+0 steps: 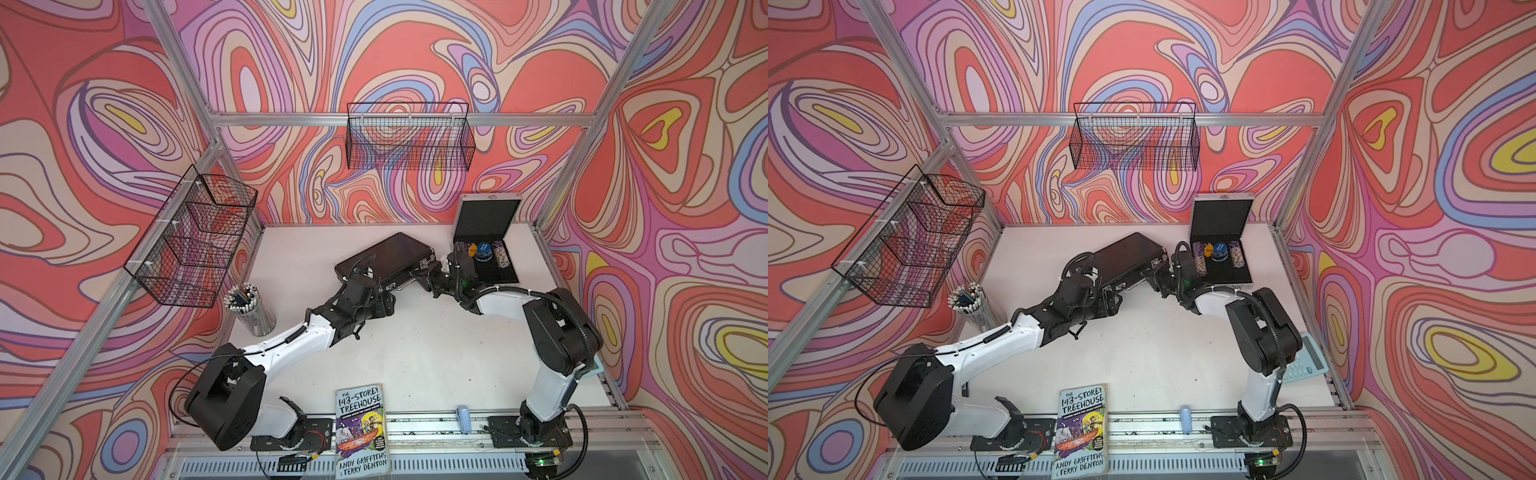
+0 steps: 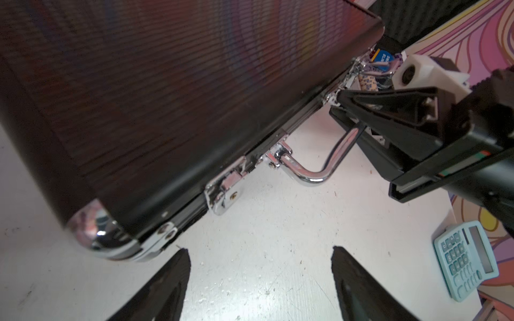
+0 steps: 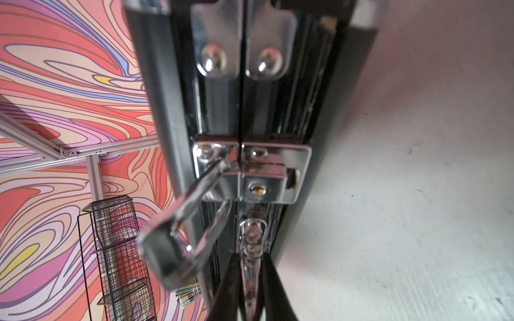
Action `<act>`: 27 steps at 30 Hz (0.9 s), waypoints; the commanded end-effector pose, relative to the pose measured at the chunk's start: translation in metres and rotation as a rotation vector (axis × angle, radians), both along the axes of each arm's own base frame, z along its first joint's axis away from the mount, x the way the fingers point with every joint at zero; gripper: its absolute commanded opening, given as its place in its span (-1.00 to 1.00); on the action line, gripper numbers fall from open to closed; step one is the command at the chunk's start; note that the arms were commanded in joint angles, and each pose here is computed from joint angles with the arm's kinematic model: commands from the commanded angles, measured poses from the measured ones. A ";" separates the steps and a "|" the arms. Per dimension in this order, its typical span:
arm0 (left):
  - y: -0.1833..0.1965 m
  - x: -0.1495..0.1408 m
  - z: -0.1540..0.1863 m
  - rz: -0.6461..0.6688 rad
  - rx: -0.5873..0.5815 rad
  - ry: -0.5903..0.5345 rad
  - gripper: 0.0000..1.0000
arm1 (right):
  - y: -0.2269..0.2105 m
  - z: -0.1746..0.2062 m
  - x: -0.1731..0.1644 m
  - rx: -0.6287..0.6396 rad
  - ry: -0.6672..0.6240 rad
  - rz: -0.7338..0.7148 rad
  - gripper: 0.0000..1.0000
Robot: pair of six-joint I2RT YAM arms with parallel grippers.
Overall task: Open the poker set cases
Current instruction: Open the case lid on the poker set case.
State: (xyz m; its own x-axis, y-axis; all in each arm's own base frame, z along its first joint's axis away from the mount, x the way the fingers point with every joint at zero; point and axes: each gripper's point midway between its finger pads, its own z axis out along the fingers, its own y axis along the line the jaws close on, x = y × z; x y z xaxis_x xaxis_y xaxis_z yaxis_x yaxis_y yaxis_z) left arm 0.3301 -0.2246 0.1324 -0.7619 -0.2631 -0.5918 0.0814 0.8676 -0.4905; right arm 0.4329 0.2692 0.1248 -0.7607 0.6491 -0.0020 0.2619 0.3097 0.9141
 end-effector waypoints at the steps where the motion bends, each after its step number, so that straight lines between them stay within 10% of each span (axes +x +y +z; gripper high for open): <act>1: 0.002 0.010 0.006 0.041 -0.046 -0.020 0.66 | 0.013 0.074 0.008 0.102 -0.198 0.019 -1.00; 27: -0.021 0.037 -0.001 -0.020 -0.090 -0.044 0.65 | 0.017 0.073 0.012 0.115 -0.203 0.017 -1.00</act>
State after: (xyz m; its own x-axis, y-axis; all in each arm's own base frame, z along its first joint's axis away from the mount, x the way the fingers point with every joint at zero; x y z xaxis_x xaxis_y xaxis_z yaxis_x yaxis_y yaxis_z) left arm 0.3474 -0.2422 0.1181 -0.7825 -0.2804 -0.5559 0.0942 0.8292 -0.5509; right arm 0.4347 0.2677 0.1230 -0.7414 0.6711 0.0018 0.2794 0.3063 0.9100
